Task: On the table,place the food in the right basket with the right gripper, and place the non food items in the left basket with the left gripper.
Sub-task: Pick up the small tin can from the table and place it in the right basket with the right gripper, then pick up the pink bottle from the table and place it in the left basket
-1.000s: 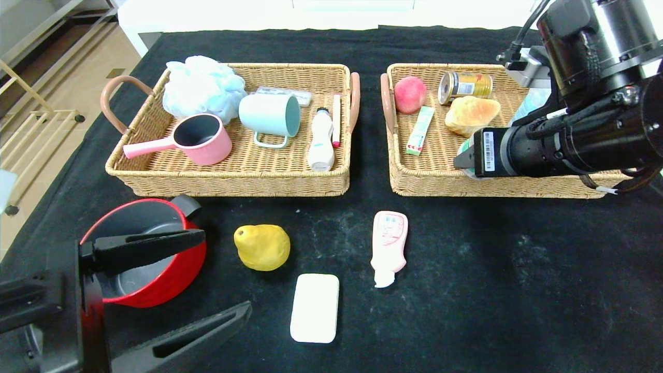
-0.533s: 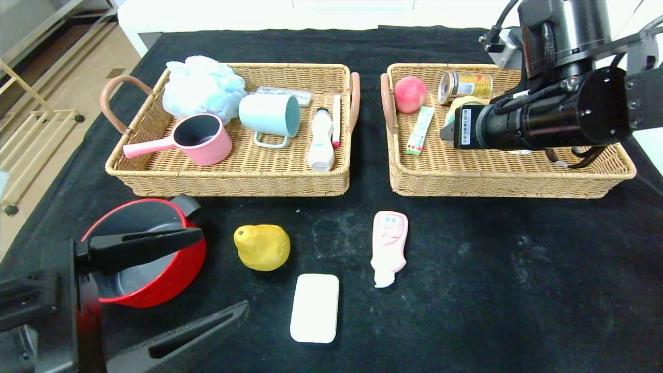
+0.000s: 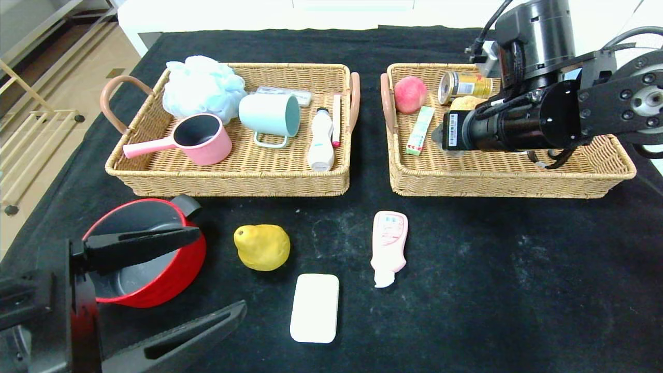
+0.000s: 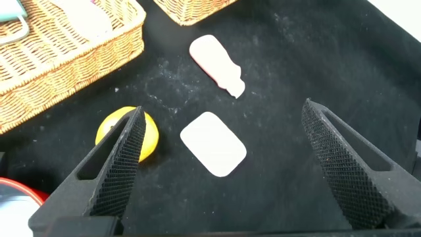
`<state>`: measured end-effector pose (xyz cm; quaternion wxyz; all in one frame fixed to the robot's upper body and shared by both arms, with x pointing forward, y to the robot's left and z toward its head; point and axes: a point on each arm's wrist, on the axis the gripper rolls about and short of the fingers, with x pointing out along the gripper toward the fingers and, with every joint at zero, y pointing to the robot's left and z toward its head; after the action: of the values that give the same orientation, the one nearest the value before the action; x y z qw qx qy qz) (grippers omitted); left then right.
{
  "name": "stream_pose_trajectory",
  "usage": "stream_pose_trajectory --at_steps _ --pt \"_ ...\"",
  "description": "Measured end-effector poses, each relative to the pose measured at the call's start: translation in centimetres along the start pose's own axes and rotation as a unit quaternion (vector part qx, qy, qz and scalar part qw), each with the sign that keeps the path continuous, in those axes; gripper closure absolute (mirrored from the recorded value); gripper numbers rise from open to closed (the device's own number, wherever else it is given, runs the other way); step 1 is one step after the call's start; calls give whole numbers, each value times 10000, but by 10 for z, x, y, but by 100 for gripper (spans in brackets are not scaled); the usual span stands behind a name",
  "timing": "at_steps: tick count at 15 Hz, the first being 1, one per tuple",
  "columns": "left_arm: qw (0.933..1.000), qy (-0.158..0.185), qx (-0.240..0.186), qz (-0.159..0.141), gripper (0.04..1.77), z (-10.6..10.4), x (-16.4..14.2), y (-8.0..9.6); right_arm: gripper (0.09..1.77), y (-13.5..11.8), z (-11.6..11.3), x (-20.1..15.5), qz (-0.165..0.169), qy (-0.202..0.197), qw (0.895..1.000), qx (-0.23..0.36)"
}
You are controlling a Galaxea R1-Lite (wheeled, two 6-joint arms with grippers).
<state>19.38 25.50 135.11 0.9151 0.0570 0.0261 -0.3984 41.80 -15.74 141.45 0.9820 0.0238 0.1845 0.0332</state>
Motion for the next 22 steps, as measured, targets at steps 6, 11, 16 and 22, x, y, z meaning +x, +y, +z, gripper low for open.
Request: stream_pose_trajectory --at_steps 6,11,16,22 --pt "10000 -3 1 0 9 0 0 0 35 -2 -1 2 -21 25 10000 6" --pt "10000 -13 0 -1 9 0 0 0 26 -2 0 -2 -11 17 10000 8" --pt "10000 -16 3 2 9 0 -1 0 20 -5 2 -21 48 51 10000 -26" --pt "10000 20 -4 8 9 -1 1 0 17 4 -13 -76 364 691 9968 -170"
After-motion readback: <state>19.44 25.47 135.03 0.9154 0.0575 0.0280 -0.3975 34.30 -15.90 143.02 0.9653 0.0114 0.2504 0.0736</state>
